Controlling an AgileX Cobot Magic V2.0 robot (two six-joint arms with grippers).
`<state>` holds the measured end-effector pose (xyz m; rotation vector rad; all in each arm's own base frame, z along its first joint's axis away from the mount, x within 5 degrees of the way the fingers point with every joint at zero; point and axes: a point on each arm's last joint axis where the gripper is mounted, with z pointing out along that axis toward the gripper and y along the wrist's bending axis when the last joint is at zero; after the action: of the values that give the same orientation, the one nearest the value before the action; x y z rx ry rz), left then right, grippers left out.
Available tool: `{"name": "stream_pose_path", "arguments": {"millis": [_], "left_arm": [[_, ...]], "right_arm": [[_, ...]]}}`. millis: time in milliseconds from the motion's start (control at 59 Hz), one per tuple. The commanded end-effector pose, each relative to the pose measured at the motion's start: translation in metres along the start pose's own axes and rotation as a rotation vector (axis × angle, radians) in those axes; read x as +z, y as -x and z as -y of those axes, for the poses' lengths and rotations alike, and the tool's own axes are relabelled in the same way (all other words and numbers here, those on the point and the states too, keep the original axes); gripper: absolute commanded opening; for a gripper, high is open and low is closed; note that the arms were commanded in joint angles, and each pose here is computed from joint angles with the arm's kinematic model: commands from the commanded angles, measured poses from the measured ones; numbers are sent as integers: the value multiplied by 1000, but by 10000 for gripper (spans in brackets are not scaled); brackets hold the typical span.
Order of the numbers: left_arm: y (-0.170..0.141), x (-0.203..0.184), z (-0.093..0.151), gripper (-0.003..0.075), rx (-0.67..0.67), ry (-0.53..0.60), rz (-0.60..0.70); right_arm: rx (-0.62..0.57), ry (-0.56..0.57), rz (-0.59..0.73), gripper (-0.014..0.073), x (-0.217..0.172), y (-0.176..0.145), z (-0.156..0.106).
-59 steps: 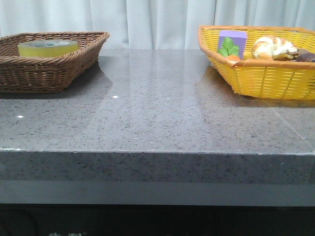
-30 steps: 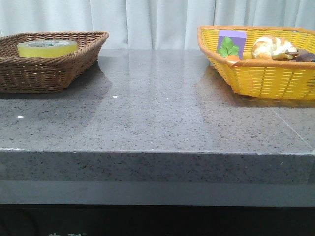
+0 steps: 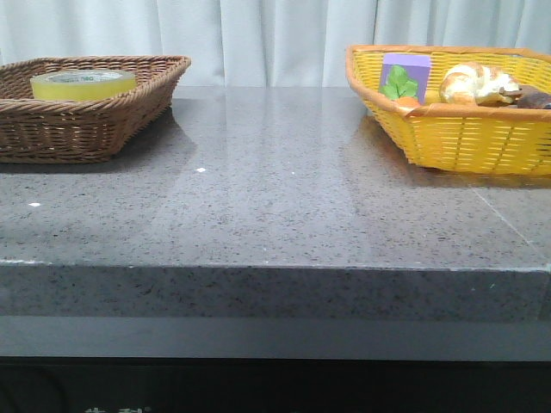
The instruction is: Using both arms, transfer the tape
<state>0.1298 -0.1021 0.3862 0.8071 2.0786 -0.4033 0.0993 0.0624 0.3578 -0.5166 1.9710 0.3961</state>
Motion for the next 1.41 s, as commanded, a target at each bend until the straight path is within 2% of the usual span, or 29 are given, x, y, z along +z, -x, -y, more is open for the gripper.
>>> {"name": "stream_pose_path", "arguments": {"millis": [0, 203, 424, 441, 542, 610, 746, 898, 1390], "left_arm": [[-4, -17, 2, 417, 3, 23, 206], [-32, -29, 1, 417, 33, 81, 393], [-42, -22, -1, 417, 75, 113, 377], [-42, -22, -1, 417, 75, 113, 375], [-42, -22, -1, 405, 75, 113, 376], [-42, -22, -1, 343, 75, 113, 376], [-42, -22, -1, 159, 75, 113, 376], [-42, -22, -1, -6, 75, 113, 376], [-42, -22, -1, -20, 67, 107, 375]], "right_arm": [[2, 1, 96, 390, -5, 13, 0], [2, 1, 96, 390, -5, 13, 0], [2, 0, 94, 390, -5, 12, 0], [2, 0, 94, 343, -5, 12, 0], [2, 0, 92, 332, -5, 12, 0], [2, 0, 90, 277, -5, 12, 0], [2, 0, 80, 69, -5, 11, 0], [2, 0, 58, -122, -5, 9, 0], [2, 0, 51, -115, -5, 9, 0]]}}
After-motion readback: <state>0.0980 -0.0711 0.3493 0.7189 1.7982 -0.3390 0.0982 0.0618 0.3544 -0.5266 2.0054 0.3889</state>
